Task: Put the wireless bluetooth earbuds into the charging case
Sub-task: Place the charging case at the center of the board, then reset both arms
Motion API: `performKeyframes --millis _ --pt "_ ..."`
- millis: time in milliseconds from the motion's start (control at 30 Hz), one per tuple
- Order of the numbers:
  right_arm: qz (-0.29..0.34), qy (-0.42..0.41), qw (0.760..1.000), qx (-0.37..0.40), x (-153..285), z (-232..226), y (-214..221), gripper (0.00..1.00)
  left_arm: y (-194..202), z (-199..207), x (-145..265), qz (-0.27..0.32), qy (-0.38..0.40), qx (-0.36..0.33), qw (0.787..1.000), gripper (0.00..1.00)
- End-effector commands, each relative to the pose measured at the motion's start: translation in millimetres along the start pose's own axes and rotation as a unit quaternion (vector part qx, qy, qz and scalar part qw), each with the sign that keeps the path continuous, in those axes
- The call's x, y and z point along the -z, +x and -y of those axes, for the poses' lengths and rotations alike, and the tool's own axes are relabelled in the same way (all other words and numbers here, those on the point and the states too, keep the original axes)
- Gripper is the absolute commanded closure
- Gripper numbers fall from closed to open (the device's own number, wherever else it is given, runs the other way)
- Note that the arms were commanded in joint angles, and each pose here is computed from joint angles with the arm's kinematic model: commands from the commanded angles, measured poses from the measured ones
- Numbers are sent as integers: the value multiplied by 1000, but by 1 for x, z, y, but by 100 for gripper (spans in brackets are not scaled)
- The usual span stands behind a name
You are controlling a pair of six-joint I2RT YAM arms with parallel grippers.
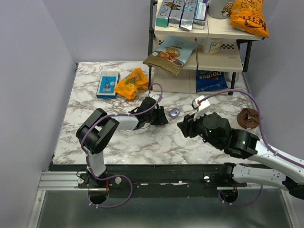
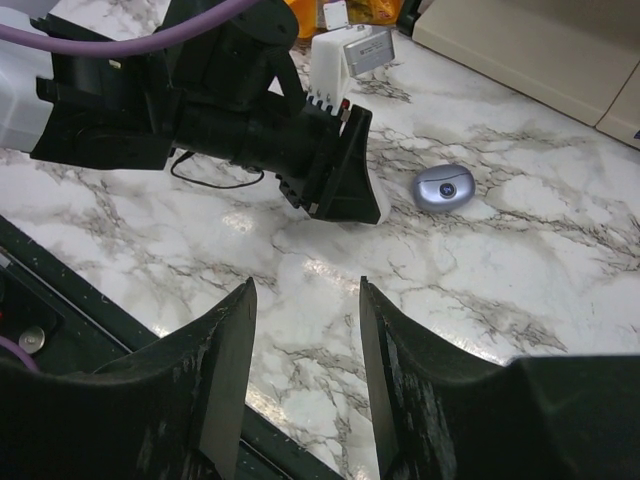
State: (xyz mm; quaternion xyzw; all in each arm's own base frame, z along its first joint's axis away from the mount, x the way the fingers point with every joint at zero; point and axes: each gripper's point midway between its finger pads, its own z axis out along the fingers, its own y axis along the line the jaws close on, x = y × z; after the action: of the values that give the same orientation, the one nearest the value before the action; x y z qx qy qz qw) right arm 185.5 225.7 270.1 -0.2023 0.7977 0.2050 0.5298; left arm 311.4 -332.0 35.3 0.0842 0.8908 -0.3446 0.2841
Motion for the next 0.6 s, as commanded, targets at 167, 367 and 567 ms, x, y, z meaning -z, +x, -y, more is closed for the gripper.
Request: performKeyframes --millis 167,367,567 --pt "0 26 1000 3 -1 10 3 46 6 -35 25 -10 -71 7 997 43" --pt "6 36 999 1 1 15 2 45 -22 -43 81 42 -139 16 989 27" --pt "12 43 999 -5 -1 18 5 45 -39 -51 137 93 -214 31 972 2"
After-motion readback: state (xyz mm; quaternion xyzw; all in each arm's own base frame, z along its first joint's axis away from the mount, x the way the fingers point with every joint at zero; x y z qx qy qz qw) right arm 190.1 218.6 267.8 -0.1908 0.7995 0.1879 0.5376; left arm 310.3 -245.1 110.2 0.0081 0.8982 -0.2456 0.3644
